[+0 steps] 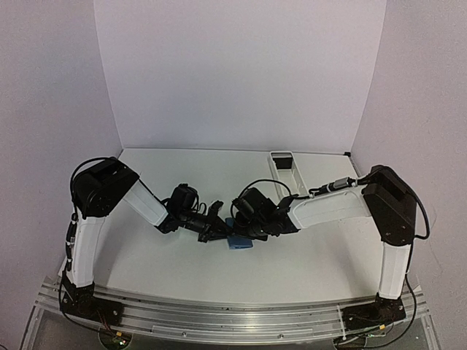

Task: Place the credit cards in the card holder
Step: Close the card holder at the center of the board.

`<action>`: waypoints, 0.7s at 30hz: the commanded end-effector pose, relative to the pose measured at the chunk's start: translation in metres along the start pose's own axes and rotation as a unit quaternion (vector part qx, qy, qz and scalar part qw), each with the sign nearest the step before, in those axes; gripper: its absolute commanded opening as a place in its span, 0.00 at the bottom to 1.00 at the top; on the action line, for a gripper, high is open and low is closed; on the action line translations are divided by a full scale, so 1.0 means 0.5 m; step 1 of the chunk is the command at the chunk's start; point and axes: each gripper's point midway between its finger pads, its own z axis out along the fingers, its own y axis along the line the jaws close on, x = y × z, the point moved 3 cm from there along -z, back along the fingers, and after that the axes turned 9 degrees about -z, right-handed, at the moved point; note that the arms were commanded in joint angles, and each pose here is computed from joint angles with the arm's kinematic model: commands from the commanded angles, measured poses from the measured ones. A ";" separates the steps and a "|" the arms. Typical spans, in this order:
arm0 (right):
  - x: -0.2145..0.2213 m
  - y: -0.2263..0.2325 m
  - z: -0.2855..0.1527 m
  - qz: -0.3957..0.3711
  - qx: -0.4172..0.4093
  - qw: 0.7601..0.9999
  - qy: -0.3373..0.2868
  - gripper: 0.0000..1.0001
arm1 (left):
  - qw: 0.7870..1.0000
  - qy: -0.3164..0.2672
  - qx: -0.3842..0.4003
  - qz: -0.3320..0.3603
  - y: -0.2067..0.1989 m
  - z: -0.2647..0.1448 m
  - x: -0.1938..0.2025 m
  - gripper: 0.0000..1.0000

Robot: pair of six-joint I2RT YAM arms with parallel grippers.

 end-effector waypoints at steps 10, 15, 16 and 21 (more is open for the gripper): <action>0.002 -0.014 0.002 -0.043 0.045 0.998 0.012 0.00 | 0.982 0.014 -0.131 -0.134 0.206 0.011 0.060 0.00; 0.008 -0.003 0.014 -0.042 0.032 0.998 0.020 0.00 | 0.982 0.015 -0.131 -0.136 0.207 0.011 0.061 0.00; 0.002 0.001 0.012 -0.041 0.026 0.999 0.016 0.00 | 0.982 0.015 -0.131 -0.136 0.208 0.011 0.061 0.00; -0.034 0.017 -0.014 -0.003 -0.020 0.999 -0.029 0.00 | 0.982 0.015 -0.128 -0.135 0.205 0.012 0.060 0.00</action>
